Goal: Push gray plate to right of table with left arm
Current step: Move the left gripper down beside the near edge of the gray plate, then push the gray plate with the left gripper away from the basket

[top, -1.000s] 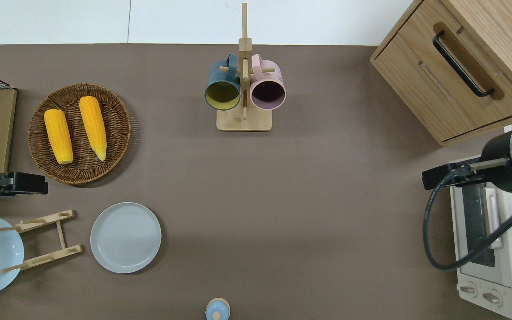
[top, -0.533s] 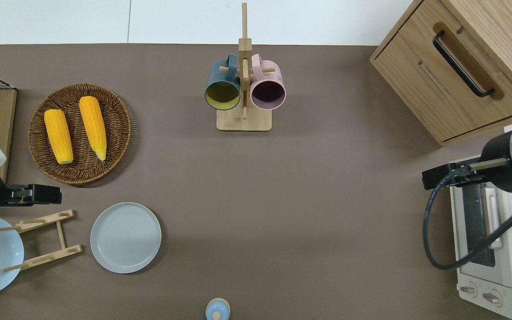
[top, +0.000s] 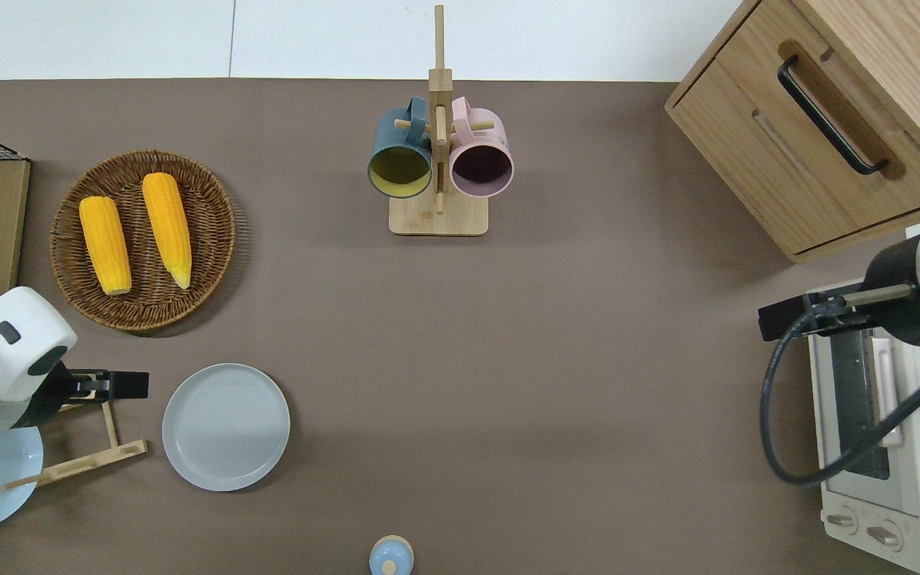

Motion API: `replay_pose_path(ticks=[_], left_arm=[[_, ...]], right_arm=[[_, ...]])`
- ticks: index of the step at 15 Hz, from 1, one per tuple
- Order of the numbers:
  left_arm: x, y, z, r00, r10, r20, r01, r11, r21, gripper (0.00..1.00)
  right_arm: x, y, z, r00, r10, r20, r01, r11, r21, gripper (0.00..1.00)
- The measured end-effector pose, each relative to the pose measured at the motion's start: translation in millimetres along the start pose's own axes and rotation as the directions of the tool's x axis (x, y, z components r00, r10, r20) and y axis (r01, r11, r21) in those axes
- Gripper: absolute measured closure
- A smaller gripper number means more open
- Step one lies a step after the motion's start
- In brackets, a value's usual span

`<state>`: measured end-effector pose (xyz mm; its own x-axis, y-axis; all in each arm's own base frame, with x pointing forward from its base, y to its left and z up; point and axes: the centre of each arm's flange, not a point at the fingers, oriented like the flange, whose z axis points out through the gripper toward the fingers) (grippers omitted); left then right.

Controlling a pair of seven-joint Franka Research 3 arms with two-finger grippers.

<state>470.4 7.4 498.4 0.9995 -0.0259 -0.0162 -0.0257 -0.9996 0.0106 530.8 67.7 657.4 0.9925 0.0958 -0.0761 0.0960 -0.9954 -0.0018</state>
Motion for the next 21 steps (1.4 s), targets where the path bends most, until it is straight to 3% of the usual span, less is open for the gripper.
replay_pose_path(ticks=[5,12,21], left_arm=[[-14,-11,52,0.9988,0.049,0.011,-0.048,0.999,-0.005,0.01],[-42,-20,128,0.9993,0.037,-0.002,-0.037,0.999,-0.007,0.01],[-49,-23,166,0.9994,0.029,0.017,-0.029,1.0,-0.009,0.01]], right_arm=[[0.0,0,0,1.0,0.0,0.0,0.0,1.0,0.0,0.01],[0.0,0,0,1.0,0.0,0.0,0.0,1.0,0.0,0.01],[0.0,0,0,1.0,0.0,0.0,0.0,1.0,0.0,0.01]])
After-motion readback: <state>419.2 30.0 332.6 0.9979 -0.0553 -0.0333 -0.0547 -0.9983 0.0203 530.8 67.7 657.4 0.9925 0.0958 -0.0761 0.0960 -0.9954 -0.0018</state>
